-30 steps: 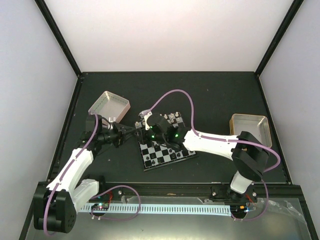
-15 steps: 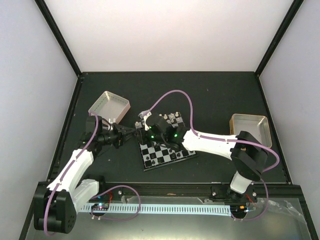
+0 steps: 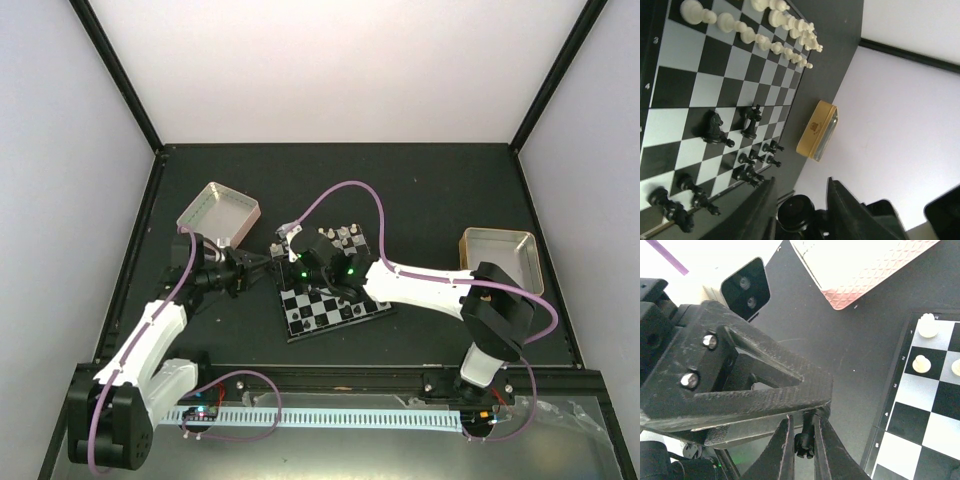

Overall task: Set up the chess pieces on the board
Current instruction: Place the chess piece on the chessboard.

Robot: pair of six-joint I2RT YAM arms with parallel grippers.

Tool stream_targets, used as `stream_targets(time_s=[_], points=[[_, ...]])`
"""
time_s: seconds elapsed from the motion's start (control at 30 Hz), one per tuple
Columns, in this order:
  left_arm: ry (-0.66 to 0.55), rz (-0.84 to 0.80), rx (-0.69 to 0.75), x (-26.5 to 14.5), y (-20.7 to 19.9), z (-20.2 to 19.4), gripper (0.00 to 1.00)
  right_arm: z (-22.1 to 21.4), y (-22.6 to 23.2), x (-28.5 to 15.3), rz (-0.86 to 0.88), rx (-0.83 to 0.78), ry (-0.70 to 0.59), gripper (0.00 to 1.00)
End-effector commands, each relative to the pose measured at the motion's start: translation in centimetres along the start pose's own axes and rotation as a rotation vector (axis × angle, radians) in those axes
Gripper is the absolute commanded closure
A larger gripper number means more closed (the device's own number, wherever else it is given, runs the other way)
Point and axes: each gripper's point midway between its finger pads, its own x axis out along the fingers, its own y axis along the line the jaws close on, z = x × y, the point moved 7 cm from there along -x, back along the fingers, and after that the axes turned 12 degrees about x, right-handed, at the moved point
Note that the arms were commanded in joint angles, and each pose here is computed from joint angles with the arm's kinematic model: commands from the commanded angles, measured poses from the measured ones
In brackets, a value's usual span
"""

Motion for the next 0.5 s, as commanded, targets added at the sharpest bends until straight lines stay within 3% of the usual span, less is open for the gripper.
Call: stream_targets(time_s=[0.0,0.17,0.47], points=[[-0.021,-0.007,0.042,-0.5,-0.6,-0.1,0.64,0.7,1.1,-0.7,0.002,0.006,-0.003,0.99],[-0.125,0.159,0.239,-1.7,-0.2,0.5,0.47,0.0,0.0,-1.8,-0.119,-0.024,0.078,0.99],[-0.298,0.368,0.624,-4.3,-1.3,1.8,0.41,-3.9,-3.4,-3.2,-0.337,-0.126,0.32,0.99]])
